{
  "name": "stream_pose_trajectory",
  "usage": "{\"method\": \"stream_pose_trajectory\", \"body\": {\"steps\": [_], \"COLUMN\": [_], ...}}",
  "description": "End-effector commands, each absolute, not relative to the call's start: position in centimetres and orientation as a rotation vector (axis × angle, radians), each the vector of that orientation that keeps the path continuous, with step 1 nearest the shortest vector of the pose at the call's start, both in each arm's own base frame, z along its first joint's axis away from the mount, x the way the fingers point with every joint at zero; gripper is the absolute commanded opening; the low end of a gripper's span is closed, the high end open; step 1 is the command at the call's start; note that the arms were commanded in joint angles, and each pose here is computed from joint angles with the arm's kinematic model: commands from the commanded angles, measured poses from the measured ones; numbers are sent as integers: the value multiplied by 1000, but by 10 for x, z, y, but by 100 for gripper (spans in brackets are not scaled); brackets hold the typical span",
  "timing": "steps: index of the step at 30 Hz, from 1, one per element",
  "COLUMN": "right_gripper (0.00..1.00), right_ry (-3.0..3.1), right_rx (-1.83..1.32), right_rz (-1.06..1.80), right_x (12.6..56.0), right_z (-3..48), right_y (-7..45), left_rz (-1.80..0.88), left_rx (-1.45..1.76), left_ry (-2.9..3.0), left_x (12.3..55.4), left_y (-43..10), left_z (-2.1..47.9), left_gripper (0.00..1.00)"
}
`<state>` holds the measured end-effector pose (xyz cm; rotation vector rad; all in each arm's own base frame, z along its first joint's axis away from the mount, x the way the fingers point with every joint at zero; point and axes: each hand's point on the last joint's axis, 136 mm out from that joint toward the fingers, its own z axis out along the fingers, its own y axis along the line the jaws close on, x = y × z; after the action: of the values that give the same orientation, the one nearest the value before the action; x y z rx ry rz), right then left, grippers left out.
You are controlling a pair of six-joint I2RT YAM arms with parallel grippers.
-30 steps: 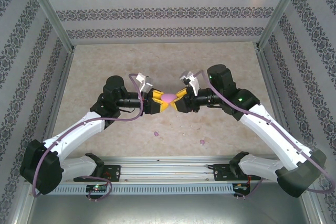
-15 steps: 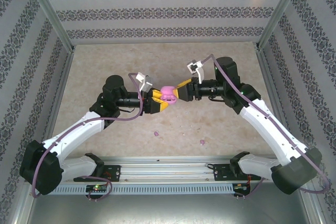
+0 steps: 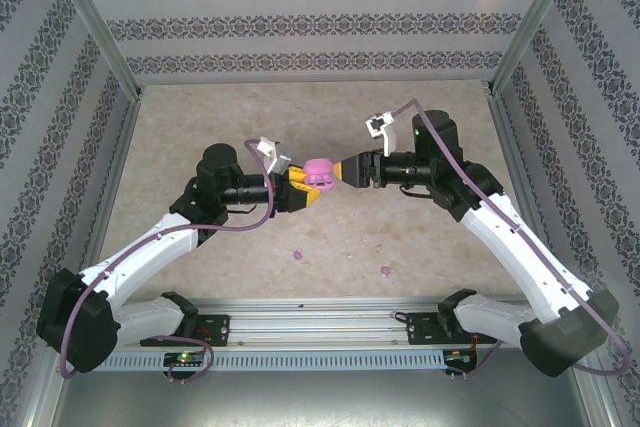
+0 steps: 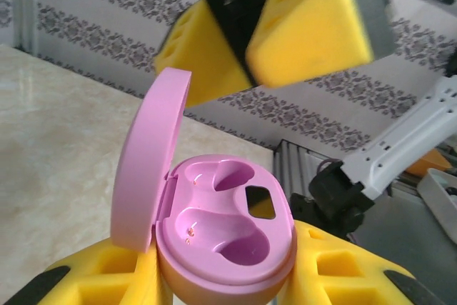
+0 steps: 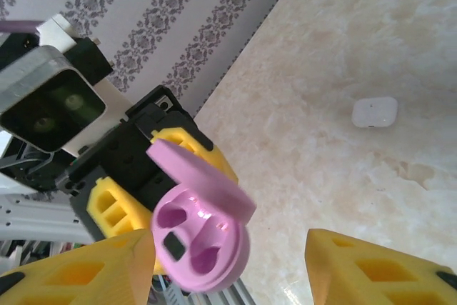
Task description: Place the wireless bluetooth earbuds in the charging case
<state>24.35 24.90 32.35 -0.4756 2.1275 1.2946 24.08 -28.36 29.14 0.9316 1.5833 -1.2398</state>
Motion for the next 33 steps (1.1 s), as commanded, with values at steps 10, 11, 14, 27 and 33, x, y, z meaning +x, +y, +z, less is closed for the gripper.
{"method": "stream_pose_trajectory", "body": {"steps": [10, 11, 14, 27, 33], "right_gripper": [54, 53, 50, 40, 34], "right_ry": [2404, 2444, 2562, 2890, 2974], "right_rx": [-72, -44, 54, -188, -313], "right_rz": [1119, 1094, 1033, 784, 665], "right_x": [233, 231, 226, 195, 187], "right_z": [253, 240, 201, 99, 68], "right_y": [224, 224, 227, 312, 338], "left_rz": [-1030, -1015, -956, -721, -657], "left_rx": [755, 741, 690, 546, 514], "left_ry": [1782, 1794, 1834, 1960, 1984], "left_x": [260, 260, 258, 234, 225], "left_y": [-254, -250, -237, -180, -164], "left_z": [244, 242, 235, 212, 210], "left_gripper": [5, 5, 5, 5, 5]}}
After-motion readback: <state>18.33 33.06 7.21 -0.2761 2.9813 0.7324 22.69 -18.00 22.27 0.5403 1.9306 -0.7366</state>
